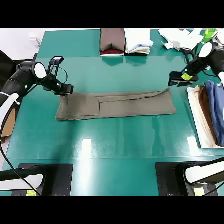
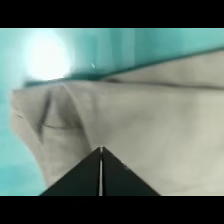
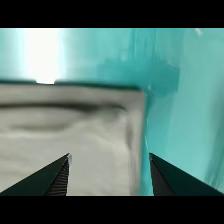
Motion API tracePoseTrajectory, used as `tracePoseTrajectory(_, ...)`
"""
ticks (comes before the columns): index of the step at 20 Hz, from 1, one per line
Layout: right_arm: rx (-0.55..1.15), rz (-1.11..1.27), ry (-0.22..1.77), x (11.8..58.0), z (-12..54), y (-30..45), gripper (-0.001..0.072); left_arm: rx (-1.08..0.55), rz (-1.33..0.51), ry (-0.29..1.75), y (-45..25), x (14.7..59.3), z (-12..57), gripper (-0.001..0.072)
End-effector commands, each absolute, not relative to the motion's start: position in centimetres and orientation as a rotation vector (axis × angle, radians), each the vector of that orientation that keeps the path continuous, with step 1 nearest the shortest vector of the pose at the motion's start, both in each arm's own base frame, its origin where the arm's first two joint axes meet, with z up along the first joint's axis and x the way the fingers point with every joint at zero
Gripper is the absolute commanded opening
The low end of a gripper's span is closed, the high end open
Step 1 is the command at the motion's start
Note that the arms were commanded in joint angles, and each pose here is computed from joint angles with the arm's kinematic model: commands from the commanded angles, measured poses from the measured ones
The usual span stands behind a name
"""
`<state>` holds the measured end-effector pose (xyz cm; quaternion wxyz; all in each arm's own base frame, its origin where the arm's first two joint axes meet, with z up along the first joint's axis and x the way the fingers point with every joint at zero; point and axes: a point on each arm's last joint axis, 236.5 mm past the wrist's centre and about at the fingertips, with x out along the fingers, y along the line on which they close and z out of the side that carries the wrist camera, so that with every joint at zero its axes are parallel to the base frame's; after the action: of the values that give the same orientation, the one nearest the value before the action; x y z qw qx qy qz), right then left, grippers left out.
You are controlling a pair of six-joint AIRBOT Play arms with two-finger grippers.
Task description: Fold the shirts.
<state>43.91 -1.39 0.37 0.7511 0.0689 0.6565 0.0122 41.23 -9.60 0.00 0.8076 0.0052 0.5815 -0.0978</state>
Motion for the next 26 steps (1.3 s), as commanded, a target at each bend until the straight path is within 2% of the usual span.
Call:
tracePoseTrajectory(1,0.223,-0.012,1.557,40.3,-1.9,-3.6,0.0572,-0.065,-0.268,1.285,-11.5,40.1,0.3,0.0038)
tracePoseTrajectory(6,0.346,-0.005,1.601,37.9,-7.1,-1.8,0.0571,-0.065,-0.337,1.231,-14.9,40.5,0.9,0.0030)
tracePoseTrajectory(10,0.324,-0.004,1.594,37.6,-8.7,-0.5,0.0566,-0.036,-0.381,1.205,-17.0,40.4,1.1,0.0030)
tracePoseTrajectory(11,0.316,0.008,1.586,37.9,-8.7,0.1,0.0509,-0.032,-0.389,1.206,-17.4,40.2,1.1,0.0030)
tracePoseTrajectory(12,0.297,0.014,1.571,38.2,-8.7,0.5,0.0419,-0.030,-0.394,1.205,-17.7,40.1,1.1,0.0029)
tracePoseTrajectory(16,0.248,0.024,1.498,39.3,-6.9,0.9,0.0018,-0.050,-0.408,1.194,-19.1,39.9,1.3,0.0029)
tracePoseTrajectory(21,0.206,0.032,1.364,39.0,-0.1,0.7,0.0016,-0.110,-0.499,1.118,-25.5,40.4,0.9,0.0028)
tracePoseTrajectory(26,0.122,0.152,1.201,38.7,9.9,5.4,0.0015,-0.150,-0.595,1.175,-33.0,39.8,-3.3,0.0028)
